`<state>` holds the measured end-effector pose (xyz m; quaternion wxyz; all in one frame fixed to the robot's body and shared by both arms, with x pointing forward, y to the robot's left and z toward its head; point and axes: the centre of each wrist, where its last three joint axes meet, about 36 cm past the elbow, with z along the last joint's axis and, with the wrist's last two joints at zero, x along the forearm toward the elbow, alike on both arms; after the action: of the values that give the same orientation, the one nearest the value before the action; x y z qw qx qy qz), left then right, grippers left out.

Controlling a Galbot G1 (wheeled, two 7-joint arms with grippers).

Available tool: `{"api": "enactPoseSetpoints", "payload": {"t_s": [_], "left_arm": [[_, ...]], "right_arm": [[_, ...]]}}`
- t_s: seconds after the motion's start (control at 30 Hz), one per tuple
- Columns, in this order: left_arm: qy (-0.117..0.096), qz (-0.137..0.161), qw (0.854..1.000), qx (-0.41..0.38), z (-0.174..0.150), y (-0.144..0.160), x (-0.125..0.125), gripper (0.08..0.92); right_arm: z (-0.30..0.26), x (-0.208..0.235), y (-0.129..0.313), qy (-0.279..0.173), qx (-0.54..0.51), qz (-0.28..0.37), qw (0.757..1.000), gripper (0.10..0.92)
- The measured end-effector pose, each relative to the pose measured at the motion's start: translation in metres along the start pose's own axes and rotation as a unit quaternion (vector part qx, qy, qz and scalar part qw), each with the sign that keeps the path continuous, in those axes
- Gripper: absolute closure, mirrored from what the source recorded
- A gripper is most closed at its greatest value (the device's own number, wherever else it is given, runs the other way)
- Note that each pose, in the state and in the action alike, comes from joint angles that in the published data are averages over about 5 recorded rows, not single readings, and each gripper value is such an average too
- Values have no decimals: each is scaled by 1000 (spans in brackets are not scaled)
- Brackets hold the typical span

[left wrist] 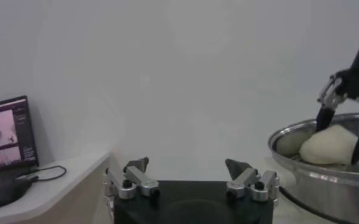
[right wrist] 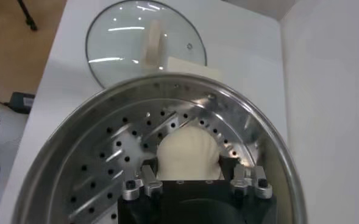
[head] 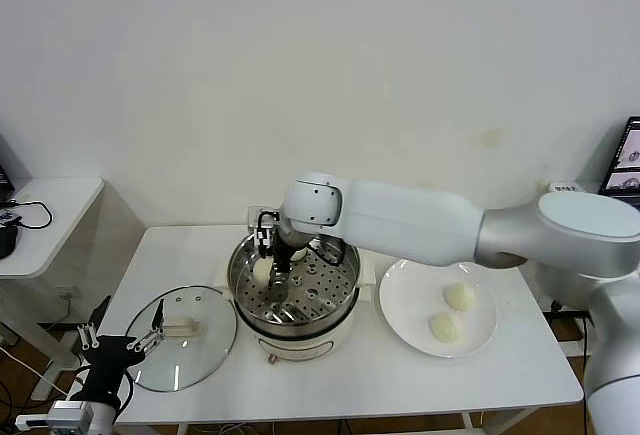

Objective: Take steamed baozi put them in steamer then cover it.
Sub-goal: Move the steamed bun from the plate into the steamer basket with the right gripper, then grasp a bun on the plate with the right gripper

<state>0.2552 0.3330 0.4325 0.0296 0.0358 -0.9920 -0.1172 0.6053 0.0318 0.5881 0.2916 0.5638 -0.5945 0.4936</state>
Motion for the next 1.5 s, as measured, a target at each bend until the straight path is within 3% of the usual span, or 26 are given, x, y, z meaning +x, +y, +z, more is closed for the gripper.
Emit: {"api": "enactPoseSetpoints", "payload": {"t_s": [0.2, 0.47, 0.83, 1.17, 1.5], "left_arm": [[1, 0, 1000, 1, 0, -1, 1, 177], [3, 1, 1000, 1, 0, -1, 3, 177], [-2, 4, 1000, 1, -3, -3, 3, 177], [-6, 14, 1000, 2, -6, -7, 2, 177], [-5, 25, 1000, 3, -7, -15, 4, 177]], "right_arm": [[-9, -19, 0, 4, -2, 4, 1000, 380], [-10, -21, -3, 11, -3, 7, 1000, 215], [6, 60, -25, 19, 46, 15, 999, 200], [93, 149, -11, 79, 91, 19, 993, 200], [212, 174, 37, 120, 67, 13, 990, 200]]}}
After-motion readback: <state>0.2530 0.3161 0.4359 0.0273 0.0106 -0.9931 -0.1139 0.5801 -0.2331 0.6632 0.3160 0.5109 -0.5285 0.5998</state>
